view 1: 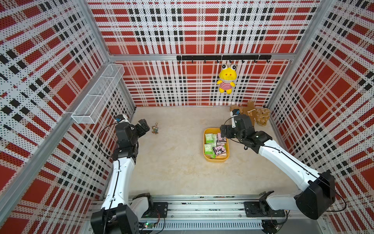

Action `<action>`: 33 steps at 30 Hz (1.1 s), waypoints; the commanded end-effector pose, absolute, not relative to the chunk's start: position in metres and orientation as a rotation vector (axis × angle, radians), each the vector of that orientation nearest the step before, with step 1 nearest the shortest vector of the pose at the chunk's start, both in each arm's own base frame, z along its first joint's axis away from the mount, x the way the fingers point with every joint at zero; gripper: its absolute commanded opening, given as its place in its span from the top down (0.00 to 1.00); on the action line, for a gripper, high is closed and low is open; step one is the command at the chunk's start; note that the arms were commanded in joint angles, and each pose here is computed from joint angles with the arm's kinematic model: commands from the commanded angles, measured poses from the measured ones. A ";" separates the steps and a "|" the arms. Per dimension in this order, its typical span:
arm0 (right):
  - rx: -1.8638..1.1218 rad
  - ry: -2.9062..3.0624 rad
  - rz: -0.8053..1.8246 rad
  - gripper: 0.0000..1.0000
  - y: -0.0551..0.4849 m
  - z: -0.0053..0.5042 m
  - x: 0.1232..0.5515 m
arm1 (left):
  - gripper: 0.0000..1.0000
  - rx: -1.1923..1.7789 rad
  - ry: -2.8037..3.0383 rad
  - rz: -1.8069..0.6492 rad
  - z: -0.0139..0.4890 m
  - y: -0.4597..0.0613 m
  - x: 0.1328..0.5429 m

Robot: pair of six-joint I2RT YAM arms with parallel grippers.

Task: Put the pocket tissues into the storage box
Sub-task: Adjust the pocket tissues in the storage box, then reset both arms

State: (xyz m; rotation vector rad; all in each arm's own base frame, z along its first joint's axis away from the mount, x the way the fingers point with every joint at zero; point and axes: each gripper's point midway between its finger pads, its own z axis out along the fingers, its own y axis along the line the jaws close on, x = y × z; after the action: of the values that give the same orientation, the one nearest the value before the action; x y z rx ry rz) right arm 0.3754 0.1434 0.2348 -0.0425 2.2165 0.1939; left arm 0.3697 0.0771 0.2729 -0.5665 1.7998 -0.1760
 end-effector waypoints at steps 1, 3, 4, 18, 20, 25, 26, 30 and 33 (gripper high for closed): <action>0.059 2.245 0.091 0.00 0.096 0.219 0.373 | 0.01 -0.489 1.715 -0.019 0.272 0.091 0.373; 0.160 2.287 0.022 0.00 0.059 0.199 0.376 | 0.01 -0.462 1.682 0.013 0.257 0.092 0.372; 0.211 2.312 -0.013 0.00 0.041 0.186 0.377 | 0.01 -0.443 1.664 0.021 0.251 0.090 0.372; 0.380 2.596 -0.181 0.00 -0.019 0.070 0.323 | 0.01 -0.291 1.705 0.229 0.173 0.032 0.410; 0.408 2.632 -0.200 0.00 -0.026 0.056 0.313 | 0.01 -0.272 1.687 0.251 0.164 0.026 0.403; 0.435 2.817 -0.267 0.00 -0.034 0.000 0.260 | 0.01 -0.236 1.629 0.262 0.162 0.024 0.395; 0.436 2.849 -0.278 0.00 -0.034 -0.008 0.253 | 0.01 -0.244 1.628 0.256 0.160 0.027 0.394; 0.436 2.941 -0.309 0.00 -0.035 -0.030 0.233 | 0.01 -0.258 1.575 0.208 0.159 0.032 0.383; 0.433 3.013 -0.335 0.00 -0.036 -0.045 0.203 | 0.01 -0.261 1.543 0.185 0.161 0.034 0.371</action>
State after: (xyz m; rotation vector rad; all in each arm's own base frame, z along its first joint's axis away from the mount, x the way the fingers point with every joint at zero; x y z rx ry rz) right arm 0.2945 -0.0299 0.0102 0.4620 2.6853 -0.1960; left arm 0.3781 0.0330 0.1388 -0.2551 1.6586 0.2271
